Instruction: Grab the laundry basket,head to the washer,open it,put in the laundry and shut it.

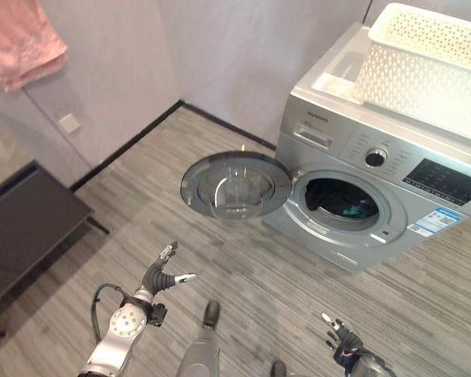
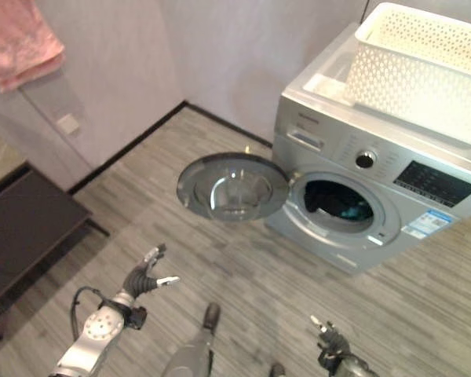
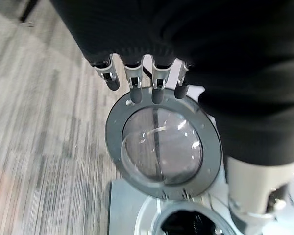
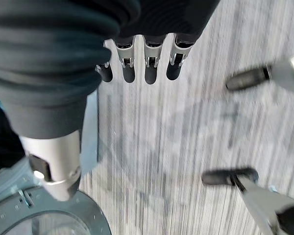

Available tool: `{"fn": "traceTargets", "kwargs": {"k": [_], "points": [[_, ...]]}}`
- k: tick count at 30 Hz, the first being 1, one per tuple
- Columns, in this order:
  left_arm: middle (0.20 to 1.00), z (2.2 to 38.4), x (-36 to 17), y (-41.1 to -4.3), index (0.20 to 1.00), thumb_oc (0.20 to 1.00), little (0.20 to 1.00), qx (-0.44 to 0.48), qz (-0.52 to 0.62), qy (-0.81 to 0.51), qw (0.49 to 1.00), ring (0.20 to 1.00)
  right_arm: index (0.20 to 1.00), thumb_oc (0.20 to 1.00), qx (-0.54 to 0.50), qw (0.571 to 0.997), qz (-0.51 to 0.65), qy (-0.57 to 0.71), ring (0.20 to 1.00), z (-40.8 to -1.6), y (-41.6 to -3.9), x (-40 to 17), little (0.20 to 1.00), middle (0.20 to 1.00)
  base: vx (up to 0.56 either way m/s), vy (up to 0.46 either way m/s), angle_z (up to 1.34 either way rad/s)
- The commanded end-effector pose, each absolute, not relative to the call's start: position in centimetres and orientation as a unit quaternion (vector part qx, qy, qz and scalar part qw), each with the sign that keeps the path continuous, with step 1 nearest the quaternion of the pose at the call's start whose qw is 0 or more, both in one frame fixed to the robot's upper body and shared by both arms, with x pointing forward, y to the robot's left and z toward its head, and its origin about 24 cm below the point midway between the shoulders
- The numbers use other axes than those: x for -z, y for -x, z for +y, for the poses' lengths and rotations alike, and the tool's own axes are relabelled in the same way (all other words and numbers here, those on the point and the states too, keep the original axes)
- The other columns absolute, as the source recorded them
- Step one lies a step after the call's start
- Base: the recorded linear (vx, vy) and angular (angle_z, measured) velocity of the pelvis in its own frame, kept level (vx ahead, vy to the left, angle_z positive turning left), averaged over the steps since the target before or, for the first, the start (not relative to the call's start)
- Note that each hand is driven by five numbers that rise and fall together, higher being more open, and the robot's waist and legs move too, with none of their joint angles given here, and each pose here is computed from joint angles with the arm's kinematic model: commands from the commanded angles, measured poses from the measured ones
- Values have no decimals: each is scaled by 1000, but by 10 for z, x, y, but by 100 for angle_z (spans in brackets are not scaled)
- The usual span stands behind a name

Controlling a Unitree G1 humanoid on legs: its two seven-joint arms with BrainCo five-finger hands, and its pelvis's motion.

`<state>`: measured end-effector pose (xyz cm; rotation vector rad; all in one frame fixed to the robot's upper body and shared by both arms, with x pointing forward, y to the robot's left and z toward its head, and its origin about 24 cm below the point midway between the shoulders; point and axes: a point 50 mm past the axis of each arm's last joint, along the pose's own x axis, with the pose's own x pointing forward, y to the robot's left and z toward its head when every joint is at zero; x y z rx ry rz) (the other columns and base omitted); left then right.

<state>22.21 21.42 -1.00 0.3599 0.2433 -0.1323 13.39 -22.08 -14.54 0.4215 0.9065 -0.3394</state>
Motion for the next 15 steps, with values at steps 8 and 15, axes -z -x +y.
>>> {"fn": "traceTargets", "kwargs": {"k": [8, 15], "points": [[1000, 246, -24, -222, 1000, 1000, 1000, 5, 56, -240, 969, 1000, 1000, 1000, 55, 887, 418, -189, 1000, -179, -159, 139, 1000, 1000, 153, 175, -76], [1000, 248, -80, -293, 1000, 1000, 1000, -56, -62, -360, 929, 1000, 1000, 1000, 14, 882, 441, -163, 1000, -171, -142, 144, 1000, 1000, 124, -30, 20]]}}
